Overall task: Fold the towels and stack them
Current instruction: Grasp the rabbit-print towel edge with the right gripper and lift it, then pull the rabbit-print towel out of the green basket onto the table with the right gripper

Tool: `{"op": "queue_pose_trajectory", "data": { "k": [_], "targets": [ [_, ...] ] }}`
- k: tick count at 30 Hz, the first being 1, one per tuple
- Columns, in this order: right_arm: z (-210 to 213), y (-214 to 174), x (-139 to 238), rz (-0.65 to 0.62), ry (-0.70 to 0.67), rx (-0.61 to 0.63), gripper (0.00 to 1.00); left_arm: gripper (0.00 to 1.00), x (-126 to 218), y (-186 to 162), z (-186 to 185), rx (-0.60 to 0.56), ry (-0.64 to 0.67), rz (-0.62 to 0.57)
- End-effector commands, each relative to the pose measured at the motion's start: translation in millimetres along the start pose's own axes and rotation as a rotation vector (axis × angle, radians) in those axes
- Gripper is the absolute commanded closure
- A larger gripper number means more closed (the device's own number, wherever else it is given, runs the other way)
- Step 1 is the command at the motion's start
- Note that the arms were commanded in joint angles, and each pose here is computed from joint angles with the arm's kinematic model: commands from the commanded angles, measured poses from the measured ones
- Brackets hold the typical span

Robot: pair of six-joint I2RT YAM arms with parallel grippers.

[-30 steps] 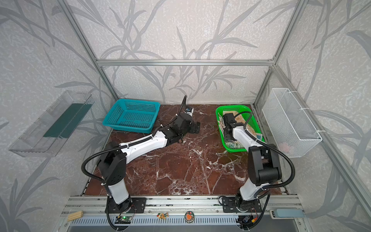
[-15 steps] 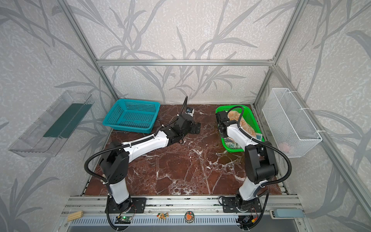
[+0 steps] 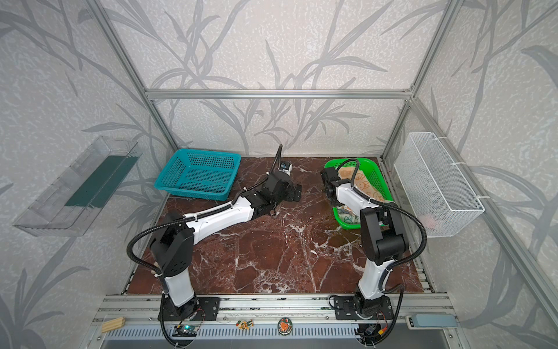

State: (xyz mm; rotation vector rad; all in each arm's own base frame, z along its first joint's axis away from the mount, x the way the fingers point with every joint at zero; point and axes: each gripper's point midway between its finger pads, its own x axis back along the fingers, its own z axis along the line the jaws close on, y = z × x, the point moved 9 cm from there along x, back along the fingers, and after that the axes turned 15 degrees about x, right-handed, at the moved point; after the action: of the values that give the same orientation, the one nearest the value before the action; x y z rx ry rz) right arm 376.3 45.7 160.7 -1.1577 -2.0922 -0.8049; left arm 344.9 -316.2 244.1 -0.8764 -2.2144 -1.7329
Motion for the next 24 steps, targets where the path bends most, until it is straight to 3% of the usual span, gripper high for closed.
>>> {"op": "queue_pose_trajectory", "data": {
  "k": [1,5,10,16,24],
  "targets": [
    [-7.0,4.2,6.7,-0.003,-0.026,-0.005,0.85,0.01,-0.6,1.4,3.4,0.009,0.020,0.000],
    [-21.0,3.5,31.6,-0.041,0.018,-0.068,1.00,0.01,7.1,5.9,7.0,0.036,0.042,0.018],
    [-52.9,4.6,88.7,-0.185,0.114,-0.182,1.00,0.01,28.1,17.3,17.5,0.099,0.081,0.035],
    [-85.0,23.6,157.6,-0.444,0.303,-0.286,1.00,0.01,52.0,25.6,41.3,0.218,0.157,0.067],
    [-73.0,65.7,265.2,-0.783,0.637,-0.187,1.00,0.01,89.8,25.5,66.5,0.348,0.222,0.008]
  ]
}}
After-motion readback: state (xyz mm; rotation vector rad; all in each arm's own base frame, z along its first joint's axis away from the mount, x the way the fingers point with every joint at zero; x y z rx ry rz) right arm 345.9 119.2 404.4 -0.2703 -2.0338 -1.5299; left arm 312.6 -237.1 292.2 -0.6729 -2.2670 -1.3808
